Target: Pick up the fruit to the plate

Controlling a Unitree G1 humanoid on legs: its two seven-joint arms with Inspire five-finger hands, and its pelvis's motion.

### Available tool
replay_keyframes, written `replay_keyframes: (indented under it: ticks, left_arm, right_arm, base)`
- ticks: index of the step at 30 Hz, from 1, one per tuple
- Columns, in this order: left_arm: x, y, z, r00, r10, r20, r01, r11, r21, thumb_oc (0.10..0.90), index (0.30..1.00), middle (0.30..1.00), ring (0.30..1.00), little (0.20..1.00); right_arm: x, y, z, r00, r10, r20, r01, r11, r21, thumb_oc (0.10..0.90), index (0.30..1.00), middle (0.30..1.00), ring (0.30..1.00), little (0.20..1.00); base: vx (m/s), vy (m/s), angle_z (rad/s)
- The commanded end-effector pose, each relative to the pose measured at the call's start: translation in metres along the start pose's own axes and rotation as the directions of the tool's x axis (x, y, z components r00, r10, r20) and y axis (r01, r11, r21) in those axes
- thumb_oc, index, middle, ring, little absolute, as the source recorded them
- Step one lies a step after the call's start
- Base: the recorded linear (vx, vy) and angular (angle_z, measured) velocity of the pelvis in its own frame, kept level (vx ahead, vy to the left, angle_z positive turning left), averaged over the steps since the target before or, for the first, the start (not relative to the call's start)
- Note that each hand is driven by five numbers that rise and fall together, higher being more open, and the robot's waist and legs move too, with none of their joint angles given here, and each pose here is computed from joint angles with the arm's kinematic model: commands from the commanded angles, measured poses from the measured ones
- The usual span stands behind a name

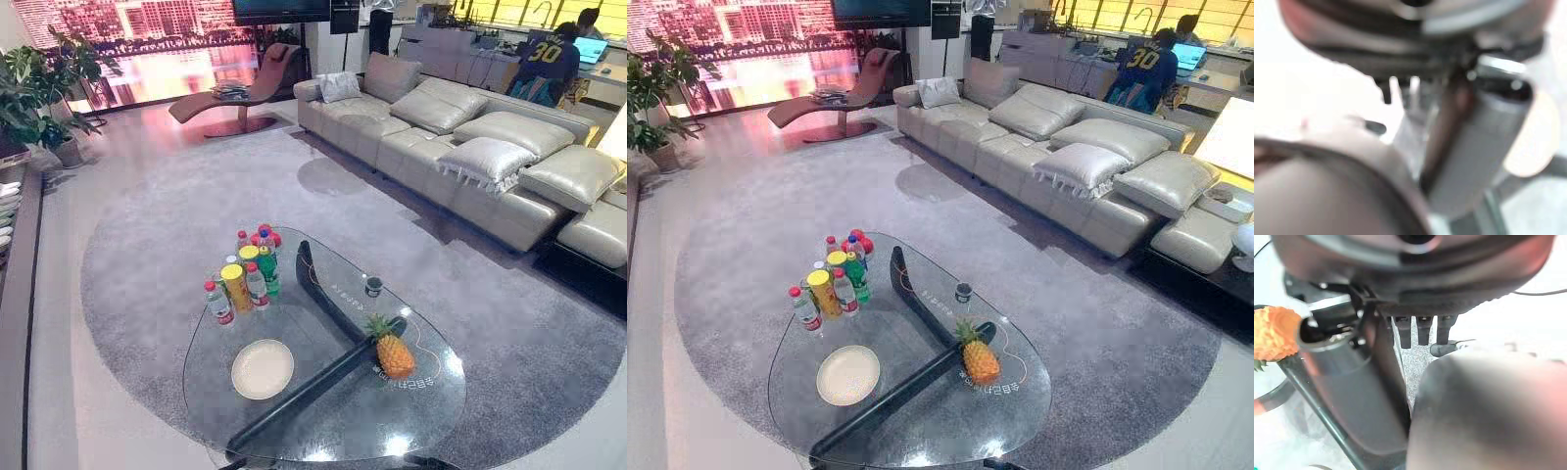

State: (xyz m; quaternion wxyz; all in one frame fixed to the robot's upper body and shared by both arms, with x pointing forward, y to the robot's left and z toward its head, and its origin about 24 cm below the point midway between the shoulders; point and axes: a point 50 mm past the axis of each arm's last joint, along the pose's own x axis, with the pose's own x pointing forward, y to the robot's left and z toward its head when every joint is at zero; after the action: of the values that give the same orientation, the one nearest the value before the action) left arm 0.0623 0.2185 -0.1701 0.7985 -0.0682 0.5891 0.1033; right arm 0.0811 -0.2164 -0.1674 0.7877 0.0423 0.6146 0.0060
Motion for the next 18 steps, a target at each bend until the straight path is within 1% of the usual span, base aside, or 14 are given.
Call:
replay_keyframes:
  ticks: [1,4,9,18]
  left_arm:
    - [0.0044,-0.0166,0.0209,0.998,-0.048,0.051,0.046,0.998,0.04,0.8,0.9,0.9,0.9,0.9]
    - [0.0044,-0.0179,0.0227,0.996,-0.062,0.066,0.06,0.998,0.021,0.8,0.9,0.9,0.9,0.9]
    - [0.0043,-0.0176,0.021,0.997,-0.057,0.061,0.055,0.998,0.029,0.8,0.9,0.9,0.9,0.9]
    - [0.0044,-0.016,0.0176,0.999,-0.021,0.043,0.019,0.999,0.046,0.8,0.9,0.9,0.9,0.9]
  right_arm:
    - [-0.0011,-0.0037,-0.012,0.995,-0.02,-0.097,0.012,0.997,-0.078,0.8,0.9,0.9,0.9,0.9]
    - [-0.0011,-0.0036,-0.0125,0.995,-0.02,-0.094,0.012,0.997,-0.082,0.8,0.9,0.9,0.9,0.9]
    - [-0.001,-0.0033,-0.0128,0.995,-0.018,-0.093,0.01,0.996,-0.083,0.8,0.9,0.9,0.9,0.9]
    - [-0.0004,-0.0018,-0.0111,0.994,-0.028,-0.107,0.019,0.996,-0.087,0.8,0.9,0.9,0.9,0.9]
  base:
    - [0.19,-0.01,-0.46]
    - [0.0,0.0,0.0]
    - [0.0,0.0,0.0]
    - [0.0,0.0,0.0]
